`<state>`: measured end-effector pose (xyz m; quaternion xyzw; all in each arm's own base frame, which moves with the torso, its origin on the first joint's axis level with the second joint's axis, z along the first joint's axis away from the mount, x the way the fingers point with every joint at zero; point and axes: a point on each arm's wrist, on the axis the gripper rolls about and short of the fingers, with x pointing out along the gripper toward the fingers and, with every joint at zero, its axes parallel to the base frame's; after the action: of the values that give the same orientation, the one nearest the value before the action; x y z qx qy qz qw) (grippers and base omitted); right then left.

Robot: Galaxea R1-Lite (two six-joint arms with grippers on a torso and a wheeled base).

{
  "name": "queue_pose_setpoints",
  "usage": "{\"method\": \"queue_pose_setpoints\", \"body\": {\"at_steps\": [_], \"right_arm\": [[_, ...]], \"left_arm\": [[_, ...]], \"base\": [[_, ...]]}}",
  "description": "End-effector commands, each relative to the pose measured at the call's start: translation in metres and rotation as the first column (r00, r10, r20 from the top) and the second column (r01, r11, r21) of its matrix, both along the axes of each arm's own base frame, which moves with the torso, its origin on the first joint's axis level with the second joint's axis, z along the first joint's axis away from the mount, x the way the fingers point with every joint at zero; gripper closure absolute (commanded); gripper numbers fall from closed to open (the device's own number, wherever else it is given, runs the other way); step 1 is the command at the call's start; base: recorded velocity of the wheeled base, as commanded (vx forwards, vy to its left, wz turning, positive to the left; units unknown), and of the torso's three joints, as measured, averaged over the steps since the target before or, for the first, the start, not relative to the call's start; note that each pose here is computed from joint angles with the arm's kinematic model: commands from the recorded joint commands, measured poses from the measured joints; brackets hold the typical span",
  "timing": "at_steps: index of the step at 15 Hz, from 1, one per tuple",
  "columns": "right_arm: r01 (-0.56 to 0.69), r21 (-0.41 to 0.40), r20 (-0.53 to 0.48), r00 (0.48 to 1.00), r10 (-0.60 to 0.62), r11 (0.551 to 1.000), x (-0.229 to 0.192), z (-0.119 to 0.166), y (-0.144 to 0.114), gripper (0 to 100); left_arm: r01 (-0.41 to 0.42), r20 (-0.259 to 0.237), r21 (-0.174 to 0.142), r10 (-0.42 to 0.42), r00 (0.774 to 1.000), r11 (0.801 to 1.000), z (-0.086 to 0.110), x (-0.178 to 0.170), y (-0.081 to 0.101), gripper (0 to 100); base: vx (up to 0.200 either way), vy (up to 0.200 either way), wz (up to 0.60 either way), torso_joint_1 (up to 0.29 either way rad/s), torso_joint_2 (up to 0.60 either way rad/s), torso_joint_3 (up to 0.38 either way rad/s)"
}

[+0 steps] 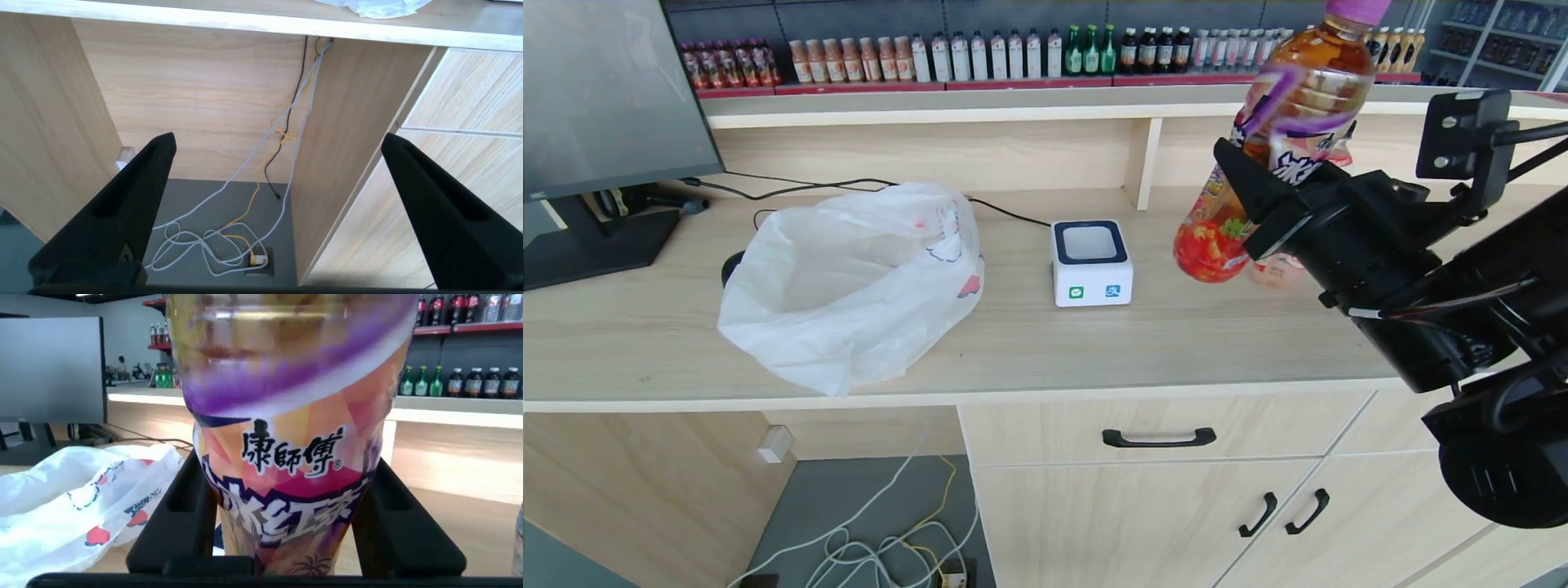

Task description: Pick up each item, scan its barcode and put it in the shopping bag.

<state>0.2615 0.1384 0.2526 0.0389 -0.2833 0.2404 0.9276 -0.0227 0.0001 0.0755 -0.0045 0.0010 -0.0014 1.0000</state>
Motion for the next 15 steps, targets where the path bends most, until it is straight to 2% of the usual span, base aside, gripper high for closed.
{"method": "queue_pose_setpoints", "body": {"at_steps": [1,15], "right_arm": [[0.014,-0.002,-0.005,1.0,-0.014,1.0,0.0028,-0.0021,-0.0038,100],[0.022,0.024,-0.008,1.0,-0.022,0.999,0.0128,-0.0067,-0.0047,100]], "left_arm": [[-0.001,0.0,0.0,0.001,1.0,1.0,0.0,0.0,0.0,0],[-0.001,0.0,-0.002,0.001,1.0,1.0,0.0,0.0,0.0,0]], "base": [[0.0,0.0,0.0,0.0,0.0,0.0],[0.0,0.2,0.0,0.001,0.0,0.002]]}}
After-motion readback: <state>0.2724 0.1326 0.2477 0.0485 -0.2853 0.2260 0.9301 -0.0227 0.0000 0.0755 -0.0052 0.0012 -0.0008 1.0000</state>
